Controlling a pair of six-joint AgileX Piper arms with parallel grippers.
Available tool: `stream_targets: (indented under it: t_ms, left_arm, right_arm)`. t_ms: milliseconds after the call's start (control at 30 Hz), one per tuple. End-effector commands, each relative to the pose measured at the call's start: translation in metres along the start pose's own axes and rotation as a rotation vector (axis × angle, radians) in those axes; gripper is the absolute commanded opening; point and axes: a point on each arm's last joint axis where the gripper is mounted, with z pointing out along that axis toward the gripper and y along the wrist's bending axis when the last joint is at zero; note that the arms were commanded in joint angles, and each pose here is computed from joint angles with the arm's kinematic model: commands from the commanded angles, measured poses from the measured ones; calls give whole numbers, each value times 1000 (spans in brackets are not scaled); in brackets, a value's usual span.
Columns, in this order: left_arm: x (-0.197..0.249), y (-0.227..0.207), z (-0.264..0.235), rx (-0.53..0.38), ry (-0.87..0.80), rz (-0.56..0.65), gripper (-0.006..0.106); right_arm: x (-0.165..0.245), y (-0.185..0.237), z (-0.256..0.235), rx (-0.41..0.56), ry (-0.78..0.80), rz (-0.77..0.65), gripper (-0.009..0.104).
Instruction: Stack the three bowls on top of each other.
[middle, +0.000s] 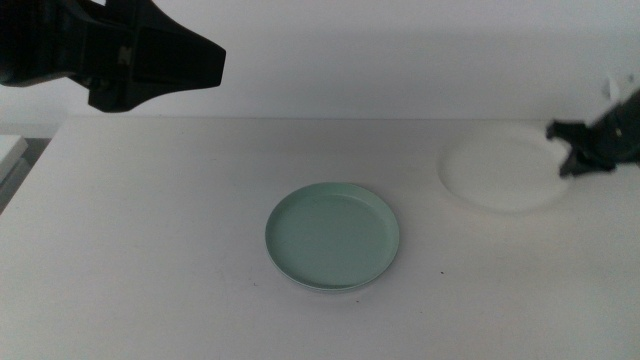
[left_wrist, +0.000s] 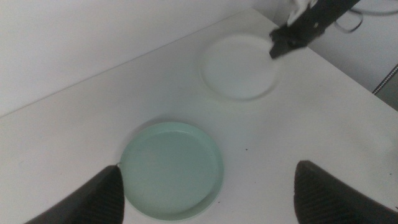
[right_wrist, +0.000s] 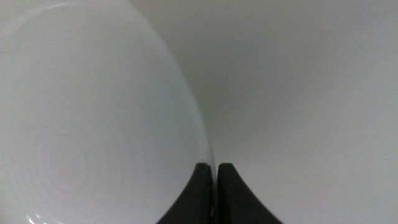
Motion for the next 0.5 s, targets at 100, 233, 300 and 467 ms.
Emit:
stream_targets:
  t_ms: [100,233,300,467]
  left_arm:
    - [-3,-1,-2,-3,-20,3,94]
    - [-3,-1,-2,-3,-20,3,94]
    - [-3,-1,-2,-3,-20,3,94]
    - [-3,-1,-2,-3,-20,3,94]
  right_arm:
    - [25,102,-28,-132,-43,-187,-1]
    - [52,167,-20,-199,-27,-287,-1]
    - [65,189,-11,-215,-17,-314,-1]
    - [82,204,18,-211,63,-330,-1]
